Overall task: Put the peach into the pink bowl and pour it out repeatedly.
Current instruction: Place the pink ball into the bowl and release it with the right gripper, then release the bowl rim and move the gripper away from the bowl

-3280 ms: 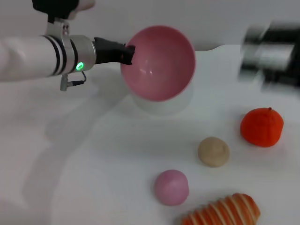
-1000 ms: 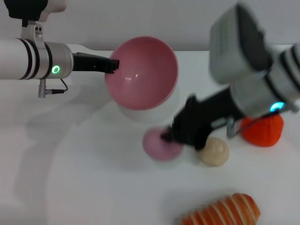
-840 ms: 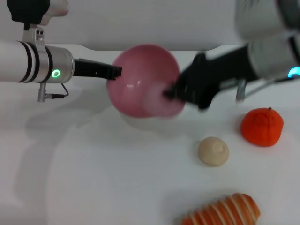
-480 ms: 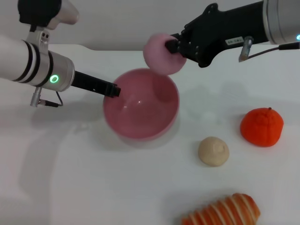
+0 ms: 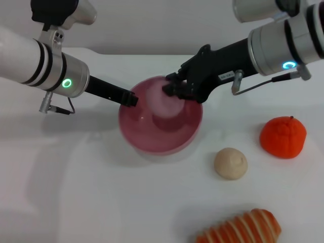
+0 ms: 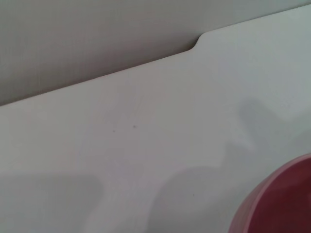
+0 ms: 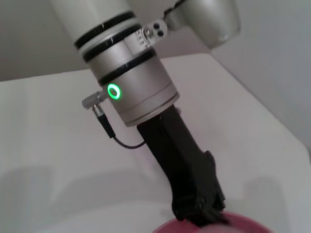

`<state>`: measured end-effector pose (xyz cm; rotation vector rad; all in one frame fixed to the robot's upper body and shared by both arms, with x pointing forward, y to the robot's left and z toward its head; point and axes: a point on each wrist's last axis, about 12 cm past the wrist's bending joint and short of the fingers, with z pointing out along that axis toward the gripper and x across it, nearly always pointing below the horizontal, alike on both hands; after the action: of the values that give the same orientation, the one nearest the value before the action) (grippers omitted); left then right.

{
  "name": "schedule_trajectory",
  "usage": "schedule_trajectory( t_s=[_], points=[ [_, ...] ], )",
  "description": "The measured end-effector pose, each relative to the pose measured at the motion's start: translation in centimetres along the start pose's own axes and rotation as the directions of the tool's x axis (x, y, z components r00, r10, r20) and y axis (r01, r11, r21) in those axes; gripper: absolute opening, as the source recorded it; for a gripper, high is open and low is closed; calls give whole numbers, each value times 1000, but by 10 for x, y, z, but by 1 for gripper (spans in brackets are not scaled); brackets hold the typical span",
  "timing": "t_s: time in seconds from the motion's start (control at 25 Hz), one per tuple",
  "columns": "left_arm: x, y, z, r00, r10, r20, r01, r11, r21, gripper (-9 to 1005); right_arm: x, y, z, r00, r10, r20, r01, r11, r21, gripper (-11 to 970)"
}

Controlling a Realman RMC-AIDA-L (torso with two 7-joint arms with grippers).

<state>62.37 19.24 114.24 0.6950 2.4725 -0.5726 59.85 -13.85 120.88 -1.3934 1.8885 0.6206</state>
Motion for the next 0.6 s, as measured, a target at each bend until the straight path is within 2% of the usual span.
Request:
schedule_trajectory(
  t_s=[0.24,0.4,0.6],
  points=[
    [-2,-1,1,1000,4,1,-4,1000,-1,43,1,-1,-2,1000,2,7,-2,1000,10,298],
    [-2,-1,2,1000,3,0,-3,1000,-2,43,6,-4,-12,999,8,51,-11,998,55,468],
    [1,1,1,1000,-15,-20,16,1000,7,43,23,-10,-38,976,5,218,-26,995,93,478]
  ],
)
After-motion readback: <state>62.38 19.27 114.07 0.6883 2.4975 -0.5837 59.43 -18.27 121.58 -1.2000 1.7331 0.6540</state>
